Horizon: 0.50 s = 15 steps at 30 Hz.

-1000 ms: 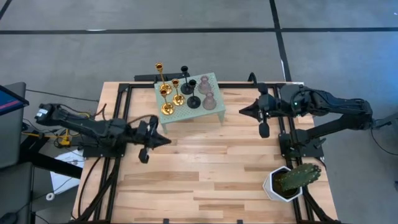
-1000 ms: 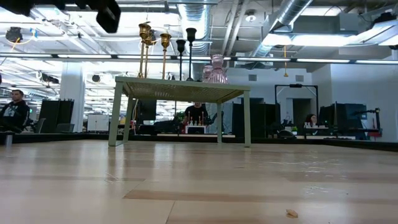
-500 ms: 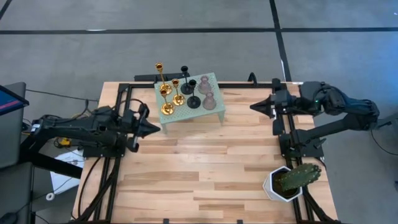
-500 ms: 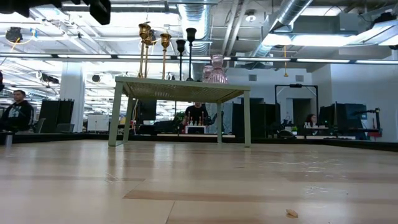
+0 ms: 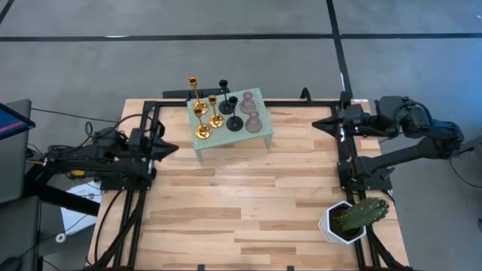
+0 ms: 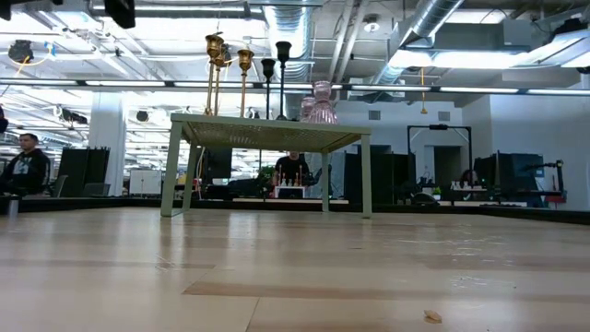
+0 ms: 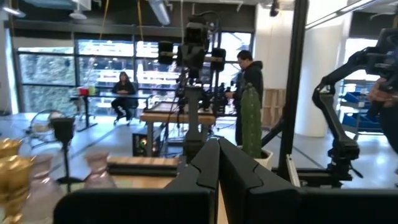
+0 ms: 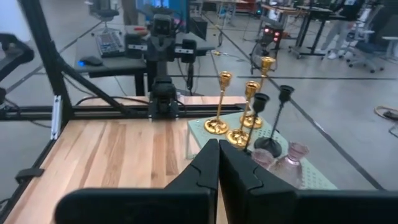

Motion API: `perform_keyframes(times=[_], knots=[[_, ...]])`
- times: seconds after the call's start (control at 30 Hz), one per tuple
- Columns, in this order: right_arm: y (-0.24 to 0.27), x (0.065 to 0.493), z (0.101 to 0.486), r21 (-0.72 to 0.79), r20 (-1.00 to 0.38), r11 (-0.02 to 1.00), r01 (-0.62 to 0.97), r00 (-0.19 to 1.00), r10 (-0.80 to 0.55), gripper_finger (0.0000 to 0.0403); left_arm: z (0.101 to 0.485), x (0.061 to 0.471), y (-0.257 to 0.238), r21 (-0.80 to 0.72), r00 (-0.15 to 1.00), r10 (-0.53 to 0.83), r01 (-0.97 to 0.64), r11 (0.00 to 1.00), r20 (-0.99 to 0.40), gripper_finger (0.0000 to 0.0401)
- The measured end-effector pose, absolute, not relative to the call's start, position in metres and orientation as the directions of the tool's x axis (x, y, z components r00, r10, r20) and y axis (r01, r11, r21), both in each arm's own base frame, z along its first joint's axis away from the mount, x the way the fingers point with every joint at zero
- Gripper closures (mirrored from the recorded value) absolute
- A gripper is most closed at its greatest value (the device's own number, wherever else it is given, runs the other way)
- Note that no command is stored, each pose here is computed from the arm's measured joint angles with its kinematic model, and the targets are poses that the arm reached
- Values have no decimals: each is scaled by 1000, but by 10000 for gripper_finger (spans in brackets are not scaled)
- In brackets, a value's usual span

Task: Pick & Place candle stick holders
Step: Return to Home Position

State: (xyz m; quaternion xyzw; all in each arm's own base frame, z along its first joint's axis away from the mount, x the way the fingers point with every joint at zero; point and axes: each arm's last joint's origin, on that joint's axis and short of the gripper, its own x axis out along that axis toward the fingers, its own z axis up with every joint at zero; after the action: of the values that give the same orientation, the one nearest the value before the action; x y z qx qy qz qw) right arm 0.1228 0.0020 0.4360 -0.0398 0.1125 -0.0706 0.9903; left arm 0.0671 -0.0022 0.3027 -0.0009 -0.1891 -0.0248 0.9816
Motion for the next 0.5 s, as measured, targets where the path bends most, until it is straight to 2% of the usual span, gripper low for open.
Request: perform_keyframes(times=[0.5], knots=[[-2,91,428,-84,-208,977,196,955,-210,403,298,47,0,-10,921,-2,6,1000,390,397]])
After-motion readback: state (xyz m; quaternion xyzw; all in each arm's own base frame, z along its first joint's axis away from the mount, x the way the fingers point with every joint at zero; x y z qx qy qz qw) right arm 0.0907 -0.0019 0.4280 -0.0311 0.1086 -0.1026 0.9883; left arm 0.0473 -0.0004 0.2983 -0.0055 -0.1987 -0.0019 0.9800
